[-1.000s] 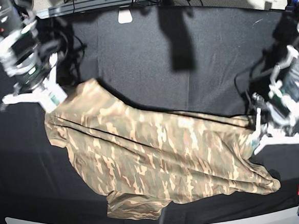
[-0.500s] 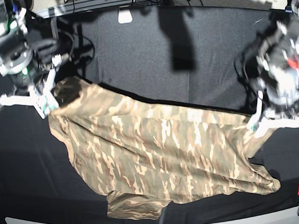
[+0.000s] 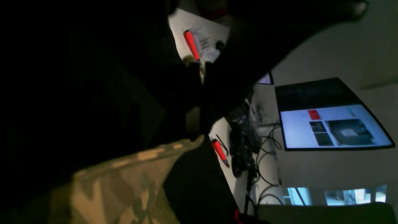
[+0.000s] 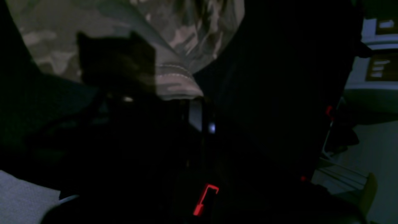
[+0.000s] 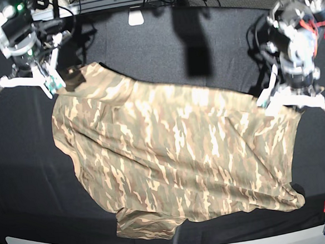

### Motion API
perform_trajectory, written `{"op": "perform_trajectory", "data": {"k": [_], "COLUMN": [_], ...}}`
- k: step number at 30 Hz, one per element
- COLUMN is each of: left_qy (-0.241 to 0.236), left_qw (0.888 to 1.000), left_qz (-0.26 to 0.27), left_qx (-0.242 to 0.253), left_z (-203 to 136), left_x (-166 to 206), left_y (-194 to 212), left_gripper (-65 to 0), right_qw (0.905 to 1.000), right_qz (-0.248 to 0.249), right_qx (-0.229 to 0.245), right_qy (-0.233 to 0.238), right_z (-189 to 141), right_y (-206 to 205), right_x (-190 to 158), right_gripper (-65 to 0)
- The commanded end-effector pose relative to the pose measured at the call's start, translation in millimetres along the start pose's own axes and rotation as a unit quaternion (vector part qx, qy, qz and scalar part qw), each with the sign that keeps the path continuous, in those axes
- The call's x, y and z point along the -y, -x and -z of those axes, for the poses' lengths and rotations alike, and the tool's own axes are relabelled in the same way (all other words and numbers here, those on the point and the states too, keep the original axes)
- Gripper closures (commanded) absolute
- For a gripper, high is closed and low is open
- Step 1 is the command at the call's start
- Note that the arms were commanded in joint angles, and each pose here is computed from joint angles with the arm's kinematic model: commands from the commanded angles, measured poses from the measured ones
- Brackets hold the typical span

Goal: Layout the t-shirt on the table in an organized manner, then fold the t-shirt properly
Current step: 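Lift the shirt edge with both grippers and raise it off the table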

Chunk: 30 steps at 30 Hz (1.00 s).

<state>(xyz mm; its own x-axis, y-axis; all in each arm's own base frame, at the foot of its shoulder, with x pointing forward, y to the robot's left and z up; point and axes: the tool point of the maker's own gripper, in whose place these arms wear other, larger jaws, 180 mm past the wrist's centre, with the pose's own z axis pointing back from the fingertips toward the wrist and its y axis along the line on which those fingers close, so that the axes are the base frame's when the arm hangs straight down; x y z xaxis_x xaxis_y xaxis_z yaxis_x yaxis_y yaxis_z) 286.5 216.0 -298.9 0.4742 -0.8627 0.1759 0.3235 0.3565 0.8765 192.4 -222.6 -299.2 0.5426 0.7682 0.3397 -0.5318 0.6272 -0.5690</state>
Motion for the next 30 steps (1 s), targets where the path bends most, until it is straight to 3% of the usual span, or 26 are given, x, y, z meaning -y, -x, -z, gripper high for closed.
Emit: {"op": "perform_trajectory", "data": {"k": [1,4,10,16,24,30], "left_qy": [-0.030,-0.032,-0.026,-0.040,-0.044,0.009], "left_qw": [1.000,0.999,0.999,0.999,0.997,0.988], "left_qz": [0.002,0.010,0.018,0.023,-0.048,-0.124], "left_qx": [-0.002,-0.012,-0.019,-0.017,0.043,0.093], "left_z": [-1,-3,-8,-10,-25,-19], "left_x": [-16,-13,-4,-7,-8,-7], "left_y": [2,8,15,16,-15,-31], "left_gripper": [0.0,0.0,0.0,0.0,0.0,0.0], "right_qw": [0.9998,0.9999,0.9968,0.9961,0.9843,0.9758], "right_qz": [-0.007,-0.002,0.011,0.025,0.108,0.147], "right_qx": [0.009,0.013,0.037,0.054,0.118,0.146], "right_qy": [0.015,0.005,-0.069,-0.065,-0.074,-0.069], "right_z": [-4,-4,-6,-6,-9,-10], "right_y": [-5,-6,-15,-21,-52,-70], "right_x": [8,5,-22,-20,-37,-37], "right_gripper": [0.0,0.0,0.0,0.0,0.0,0.0]}}
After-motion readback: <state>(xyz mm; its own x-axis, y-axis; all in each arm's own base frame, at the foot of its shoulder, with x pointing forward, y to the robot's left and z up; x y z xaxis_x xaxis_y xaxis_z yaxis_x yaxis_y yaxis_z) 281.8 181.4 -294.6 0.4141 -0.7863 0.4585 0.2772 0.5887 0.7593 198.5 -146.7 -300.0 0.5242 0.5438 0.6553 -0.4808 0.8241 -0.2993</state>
